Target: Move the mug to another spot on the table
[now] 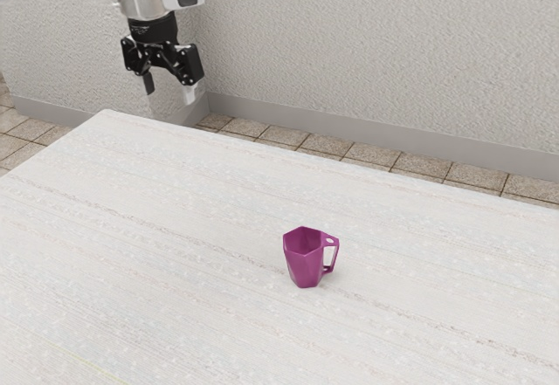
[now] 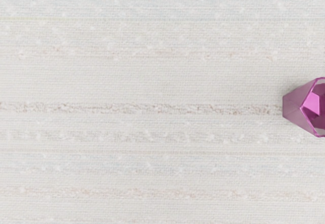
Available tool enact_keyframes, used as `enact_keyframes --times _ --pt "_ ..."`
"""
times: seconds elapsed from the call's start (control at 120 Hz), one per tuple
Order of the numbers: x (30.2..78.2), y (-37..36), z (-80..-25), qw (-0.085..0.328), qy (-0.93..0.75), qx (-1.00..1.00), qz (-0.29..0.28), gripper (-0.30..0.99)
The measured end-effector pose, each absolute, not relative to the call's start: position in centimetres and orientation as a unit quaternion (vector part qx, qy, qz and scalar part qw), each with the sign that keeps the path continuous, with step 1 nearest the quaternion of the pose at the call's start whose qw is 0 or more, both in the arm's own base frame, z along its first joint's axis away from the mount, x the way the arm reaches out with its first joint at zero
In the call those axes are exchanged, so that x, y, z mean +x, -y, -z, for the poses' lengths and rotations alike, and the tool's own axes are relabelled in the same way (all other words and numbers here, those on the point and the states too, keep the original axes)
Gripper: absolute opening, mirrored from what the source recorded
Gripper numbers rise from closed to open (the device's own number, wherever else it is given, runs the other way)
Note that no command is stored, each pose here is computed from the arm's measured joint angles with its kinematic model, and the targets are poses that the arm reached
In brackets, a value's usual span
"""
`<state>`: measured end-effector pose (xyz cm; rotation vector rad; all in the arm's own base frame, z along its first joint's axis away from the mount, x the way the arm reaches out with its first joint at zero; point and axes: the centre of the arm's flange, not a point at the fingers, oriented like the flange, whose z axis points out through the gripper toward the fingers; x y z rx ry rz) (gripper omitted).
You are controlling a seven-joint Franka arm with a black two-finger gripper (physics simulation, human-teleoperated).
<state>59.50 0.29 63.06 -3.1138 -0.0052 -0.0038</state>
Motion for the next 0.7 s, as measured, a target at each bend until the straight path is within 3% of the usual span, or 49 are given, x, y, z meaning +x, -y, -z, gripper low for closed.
enact_keyframes --times 0.367,0.7 --pt "59.3 2.6 -63.3 -0.009 0.076 -0.997 0.002 0.69" --pt "60.8 12.9 -55.2 -0.025 0.274 -0.961 -0.034 0.69"
